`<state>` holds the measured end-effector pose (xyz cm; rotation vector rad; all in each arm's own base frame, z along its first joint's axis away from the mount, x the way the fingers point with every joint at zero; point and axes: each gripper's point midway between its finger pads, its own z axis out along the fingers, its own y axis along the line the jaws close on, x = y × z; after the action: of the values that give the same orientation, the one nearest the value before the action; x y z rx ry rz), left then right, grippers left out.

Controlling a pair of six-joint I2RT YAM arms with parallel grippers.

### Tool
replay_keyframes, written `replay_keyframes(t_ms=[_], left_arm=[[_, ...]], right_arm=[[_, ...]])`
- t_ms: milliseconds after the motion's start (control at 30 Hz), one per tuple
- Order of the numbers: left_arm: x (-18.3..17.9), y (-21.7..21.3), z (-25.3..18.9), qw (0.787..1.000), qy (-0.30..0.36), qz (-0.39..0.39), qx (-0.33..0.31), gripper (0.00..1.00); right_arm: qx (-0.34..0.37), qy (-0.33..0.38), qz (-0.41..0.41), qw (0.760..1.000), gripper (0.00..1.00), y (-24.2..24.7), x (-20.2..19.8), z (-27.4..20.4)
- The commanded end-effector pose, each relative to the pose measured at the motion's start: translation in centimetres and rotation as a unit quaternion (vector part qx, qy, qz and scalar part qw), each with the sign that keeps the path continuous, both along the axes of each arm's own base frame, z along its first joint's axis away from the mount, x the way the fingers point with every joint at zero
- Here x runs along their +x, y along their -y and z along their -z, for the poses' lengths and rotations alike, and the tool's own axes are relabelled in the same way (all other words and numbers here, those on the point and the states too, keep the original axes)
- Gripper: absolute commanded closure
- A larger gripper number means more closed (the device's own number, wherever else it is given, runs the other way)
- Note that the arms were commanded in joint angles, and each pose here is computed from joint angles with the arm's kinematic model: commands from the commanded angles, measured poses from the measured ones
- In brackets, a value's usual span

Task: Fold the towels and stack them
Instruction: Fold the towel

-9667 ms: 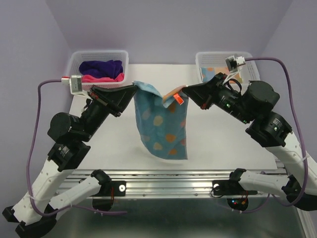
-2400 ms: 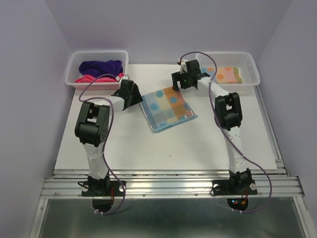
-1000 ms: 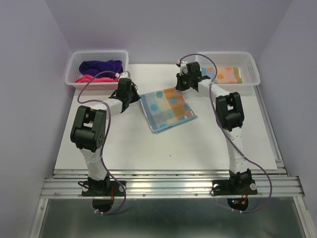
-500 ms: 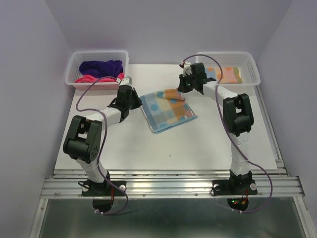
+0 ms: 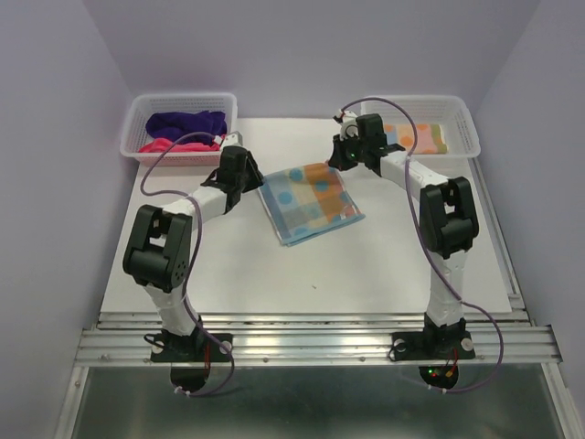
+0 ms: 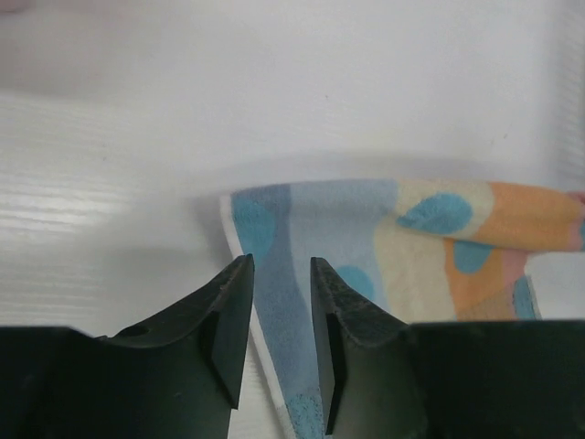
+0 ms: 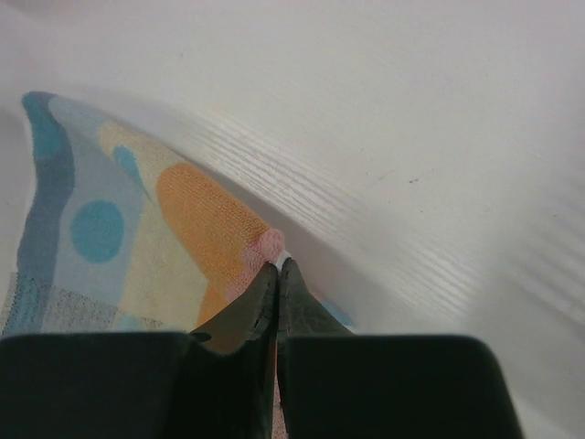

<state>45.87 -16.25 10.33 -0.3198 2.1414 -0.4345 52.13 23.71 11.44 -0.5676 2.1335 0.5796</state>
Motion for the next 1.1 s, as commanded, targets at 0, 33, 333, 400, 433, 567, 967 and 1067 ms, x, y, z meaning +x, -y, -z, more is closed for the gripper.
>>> replay_keyframes(t_ms=[0,33,333,400,433,567,967,1067], left_arm=[[1.9,-1.3,0.0,1.0,-0.009,-0.003,0.003,0.56],[2.0,-0.8,0.9,1.0,-0.02,0.016,-0.004,0.56],[4.2,-1.1,3.6,0.999,-0.047,0.019,0.005,0.51],[4.7,-1.0,3.7,0.999,-0.045,0.022,0.004,0.52],[4.6,-0.8,4.4,0.998,-0.054,0.026,0.004,0.52],[5.0,-0.5,5.4,0.998,-0.064,0.03,0.002,0.54],[4.6,0.4,1.9,0.998,-0.013,0.056,-0.023,1.0],[3.1,0.5,-0.7,0.997,0.024,0.062,-0.035,1.0]], right_arm=[[0.01,0.026,-0.008,1.0,0.99,-0.8,0.7,-2.1],[0.008,0.028,-0.007,1.0,0.99,-0.8,0.9,-2.1],[-0.001,0.013,-0.003,1.0,0.99,-1.3,2.8,0.2],[-0.005,0.01,-0.001,1.0,0.99,-1.3,3.0,0.7],[-0.008,0.009,0.004,1.0,0.99,-1.1,3.4,1.0],[-0.008,0.007,0.005,1.0,0.99,-1.1,3.6,1.3],[-0.007,0.0,0.006,1.0,0.99,-1.1,3.2,1.3],[-0.004,0.004,0.007,1.0,0.99,-0.9,2.4,0.1]])
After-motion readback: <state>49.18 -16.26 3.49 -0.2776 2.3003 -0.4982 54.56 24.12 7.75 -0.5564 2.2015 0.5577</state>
